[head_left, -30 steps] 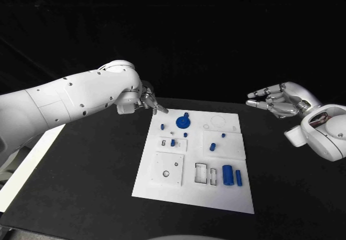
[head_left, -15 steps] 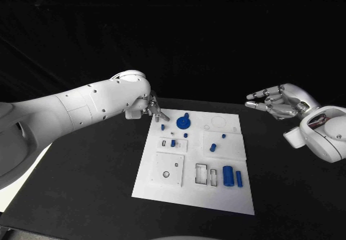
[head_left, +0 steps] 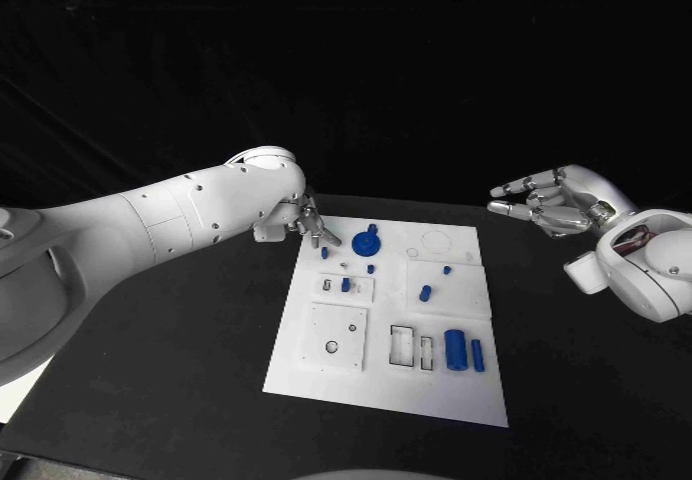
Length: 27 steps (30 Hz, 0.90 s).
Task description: Assemble the parts on the task board
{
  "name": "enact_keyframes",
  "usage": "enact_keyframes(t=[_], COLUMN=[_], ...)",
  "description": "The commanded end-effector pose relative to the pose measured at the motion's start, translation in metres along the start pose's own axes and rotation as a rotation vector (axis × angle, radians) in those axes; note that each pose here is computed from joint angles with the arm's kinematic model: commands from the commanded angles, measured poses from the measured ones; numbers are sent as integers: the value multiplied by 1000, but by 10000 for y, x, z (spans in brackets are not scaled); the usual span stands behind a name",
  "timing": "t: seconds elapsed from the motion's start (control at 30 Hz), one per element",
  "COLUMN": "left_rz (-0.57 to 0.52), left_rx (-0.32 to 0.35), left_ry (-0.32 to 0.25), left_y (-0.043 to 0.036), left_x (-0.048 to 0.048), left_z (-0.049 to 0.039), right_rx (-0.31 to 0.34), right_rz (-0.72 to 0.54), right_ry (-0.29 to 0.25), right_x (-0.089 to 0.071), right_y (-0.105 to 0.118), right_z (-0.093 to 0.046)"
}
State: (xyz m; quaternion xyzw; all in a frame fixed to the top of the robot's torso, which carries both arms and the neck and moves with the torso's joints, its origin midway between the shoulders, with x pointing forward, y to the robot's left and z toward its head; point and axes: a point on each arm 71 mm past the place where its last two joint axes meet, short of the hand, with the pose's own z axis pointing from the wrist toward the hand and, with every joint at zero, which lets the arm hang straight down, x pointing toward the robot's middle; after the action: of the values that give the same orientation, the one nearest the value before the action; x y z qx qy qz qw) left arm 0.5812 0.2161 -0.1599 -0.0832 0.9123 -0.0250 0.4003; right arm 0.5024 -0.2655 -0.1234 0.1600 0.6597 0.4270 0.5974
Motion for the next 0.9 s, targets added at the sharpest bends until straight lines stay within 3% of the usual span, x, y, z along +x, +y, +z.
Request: enact_keyframes(t=[0.03,0.9], left_rz=[19,0], left_rx=[4,17], left_ry=[15,51], left_y=[-10,-40], left_x=[21,79], left_z=[13,30], right_rx=[-9,-8], right_rz=[1,2], right_ry=[13,17], right_x=[13,25], right_y=[5,6], right_z=[1,10])
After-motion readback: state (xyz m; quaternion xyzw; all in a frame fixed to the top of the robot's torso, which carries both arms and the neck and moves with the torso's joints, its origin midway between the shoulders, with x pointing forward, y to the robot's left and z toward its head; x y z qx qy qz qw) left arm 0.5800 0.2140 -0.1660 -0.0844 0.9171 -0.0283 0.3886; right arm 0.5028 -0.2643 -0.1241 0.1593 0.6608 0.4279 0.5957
